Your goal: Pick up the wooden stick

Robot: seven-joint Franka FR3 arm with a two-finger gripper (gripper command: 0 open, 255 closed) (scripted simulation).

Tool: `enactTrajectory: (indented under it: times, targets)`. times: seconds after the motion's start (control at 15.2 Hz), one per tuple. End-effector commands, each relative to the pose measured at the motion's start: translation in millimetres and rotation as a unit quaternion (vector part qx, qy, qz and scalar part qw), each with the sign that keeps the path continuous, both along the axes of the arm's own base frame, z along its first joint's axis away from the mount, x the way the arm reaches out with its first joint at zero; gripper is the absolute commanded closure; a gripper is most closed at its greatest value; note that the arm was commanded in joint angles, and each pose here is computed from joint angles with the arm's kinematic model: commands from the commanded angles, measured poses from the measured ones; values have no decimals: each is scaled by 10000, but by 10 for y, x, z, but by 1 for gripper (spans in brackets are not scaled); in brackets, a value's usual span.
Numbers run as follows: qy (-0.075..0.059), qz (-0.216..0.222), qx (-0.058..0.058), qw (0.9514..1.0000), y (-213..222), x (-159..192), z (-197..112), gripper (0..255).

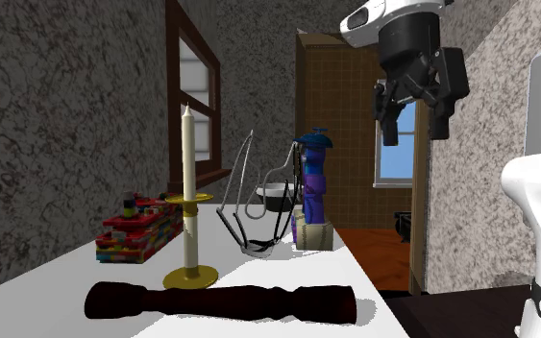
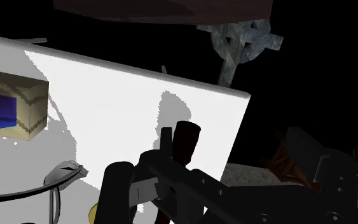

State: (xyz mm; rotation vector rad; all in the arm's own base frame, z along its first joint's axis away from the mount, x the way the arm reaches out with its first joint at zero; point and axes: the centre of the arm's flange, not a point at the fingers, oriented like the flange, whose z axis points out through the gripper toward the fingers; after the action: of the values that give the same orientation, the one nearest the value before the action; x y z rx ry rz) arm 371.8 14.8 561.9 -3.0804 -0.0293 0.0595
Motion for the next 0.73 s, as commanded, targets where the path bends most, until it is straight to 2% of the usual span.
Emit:
enactTrajectory:
  times: [0.0, 0.66]
  targets:
    - [-7, -55, -9, 10000, 4, 207, -181, 0]
    - [-12, -321, -51, 9995, -67, 1272, -947, 0]
